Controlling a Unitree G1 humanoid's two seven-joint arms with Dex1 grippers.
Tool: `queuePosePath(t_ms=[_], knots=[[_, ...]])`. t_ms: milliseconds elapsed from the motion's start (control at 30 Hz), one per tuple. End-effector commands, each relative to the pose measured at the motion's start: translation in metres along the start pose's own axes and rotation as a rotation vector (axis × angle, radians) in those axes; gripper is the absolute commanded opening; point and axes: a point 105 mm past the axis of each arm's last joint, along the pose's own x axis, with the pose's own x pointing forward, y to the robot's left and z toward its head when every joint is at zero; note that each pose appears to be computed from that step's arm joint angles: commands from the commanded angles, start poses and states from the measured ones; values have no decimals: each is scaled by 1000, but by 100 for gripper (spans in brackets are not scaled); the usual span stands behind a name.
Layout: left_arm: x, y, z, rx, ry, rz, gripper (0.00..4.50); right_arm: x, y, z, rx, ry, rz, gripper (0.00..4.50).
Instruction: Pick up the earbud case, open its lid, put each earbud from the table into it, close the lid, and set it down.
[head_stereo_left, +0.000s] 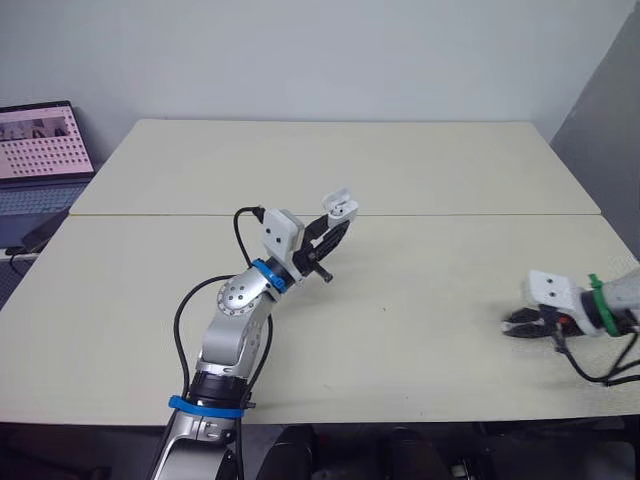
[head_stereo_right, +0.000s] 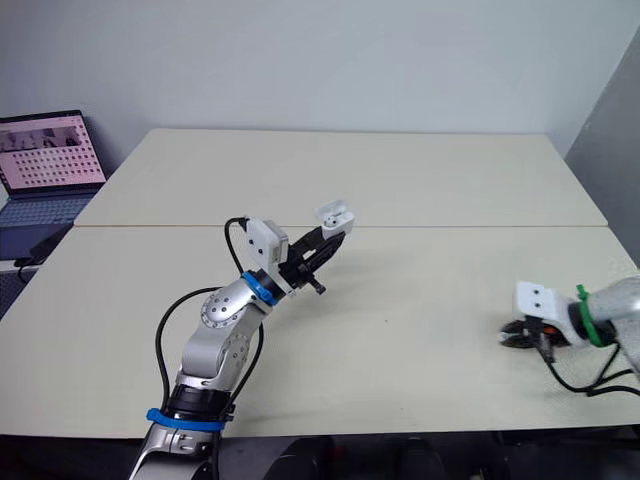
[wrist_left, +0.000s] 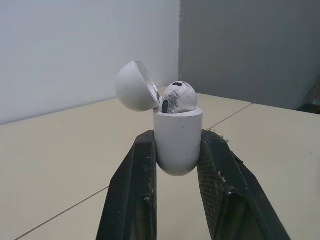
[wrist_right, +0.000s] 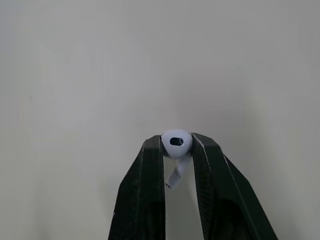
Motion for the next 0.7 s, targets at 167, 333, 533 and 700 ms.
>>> queuePosePath(t_ms=[167, 333, 533, 700], knots=[[11, -23, 16, -112, -62, -160, 75, -23, -27, 163, 113, -711, -287, 41], [12, -31, 22, -164, -59, -244, 75, -12, -15, 196, 200, -861, -275, 41], [17, -33, 29, -183, -61, -292, 75, 2, -12, 201, 226, -873, -269, 41], [18, -33, 32, -178, -64, -300, 75, 9, -15, 198, 227, -864, -278, 41]])
